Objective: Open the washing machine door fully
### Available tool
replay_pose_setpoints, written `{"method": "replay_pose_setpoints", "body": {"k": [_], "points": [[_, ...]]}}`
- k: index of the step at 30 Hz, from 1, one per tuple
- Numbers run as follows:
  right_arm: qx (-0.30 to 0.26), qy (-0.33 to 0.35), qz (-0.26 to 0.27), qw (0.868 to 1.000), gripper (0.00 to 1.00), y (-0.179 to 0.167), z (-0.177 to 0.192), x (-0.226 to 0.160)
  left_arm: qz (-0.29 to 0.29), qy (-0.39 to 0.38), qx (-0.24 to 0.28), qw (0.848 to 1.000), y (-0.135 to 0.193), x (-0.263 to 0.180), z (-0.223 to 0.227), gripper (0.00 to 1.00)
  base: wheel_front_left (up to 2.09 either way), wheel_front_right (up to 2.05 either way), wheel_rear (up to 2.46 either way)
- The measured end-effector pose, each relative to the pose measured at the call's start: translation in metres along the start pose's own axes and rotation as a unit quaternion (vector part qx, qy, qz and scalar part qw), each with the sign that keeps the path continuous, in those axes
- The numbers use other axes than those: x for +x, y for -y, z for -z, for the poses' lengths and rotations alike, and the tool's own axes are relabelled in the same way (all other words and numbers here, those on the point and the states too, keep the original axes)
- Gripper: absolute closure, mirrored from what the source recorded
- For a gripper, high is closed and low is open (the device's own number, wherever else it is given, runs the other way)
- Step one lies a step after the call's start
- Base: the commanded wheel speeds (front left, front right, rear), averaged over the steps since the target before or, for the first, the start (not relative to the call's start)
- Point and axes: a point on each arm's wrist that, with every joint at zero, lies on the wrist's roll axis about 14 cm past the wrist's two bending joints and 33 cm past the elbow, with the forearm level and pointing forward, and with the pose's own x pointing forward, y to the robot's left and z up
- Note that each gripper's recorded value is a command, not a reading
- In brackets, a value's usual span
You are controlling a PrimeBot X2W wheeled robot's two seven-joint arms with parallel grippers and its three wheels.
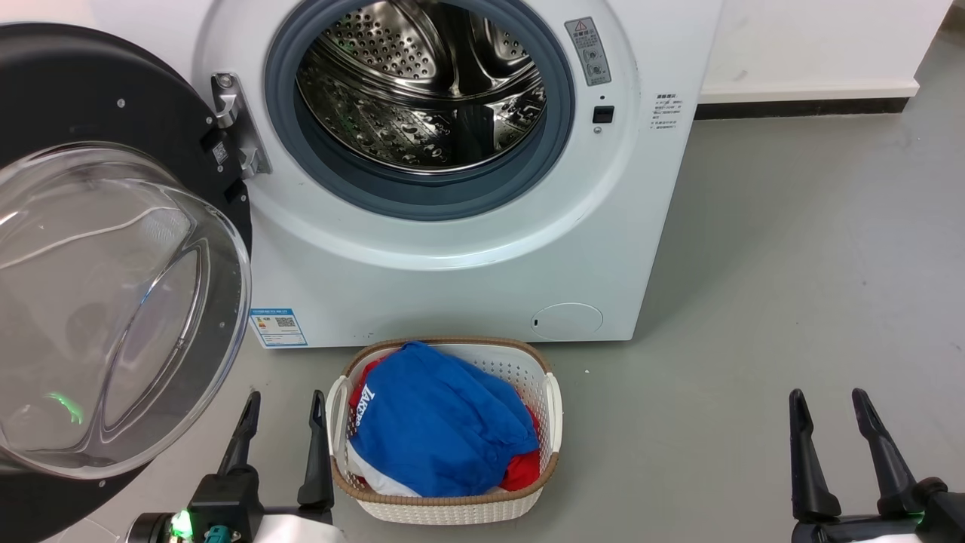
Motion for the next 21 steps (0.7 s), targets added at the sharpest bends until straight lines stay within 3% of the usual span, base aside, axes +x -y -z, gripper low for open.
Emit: {"method": "replay_pose_setpoints", "body": {"k": [3,4,10,21], "points": [[0.001,-0.001,0.000,1.000,0.00,0.000,0.001,0.000,0.000,-0.002,0.000,1.000,0.000,0.000,0.001,0.00,0.00,0.00,0.00],[0.001,-0.002,0.000,1.000,1.00,0.000,0.002,0.000,0.000,-0.003,0.000,1.000,0.000,-0.001,0.002,1.00,0.00,0.00,0.00],[0.005,-0.036,0.005,0.999,1.00,0.002,0.022,-0.008,-0.004,-0.048,0.000,0.999,-0.003,-0.013,0.029,1.00,0.00,0.00,0.00],[0.110,-0.053,0.033,0.992,1.00,0.009,0.032,-0.006,-0.034,-0.081,-0.108,0.990,-0.012,-0.013,0.041,1.00,0.00,0.00,0.00]]}}
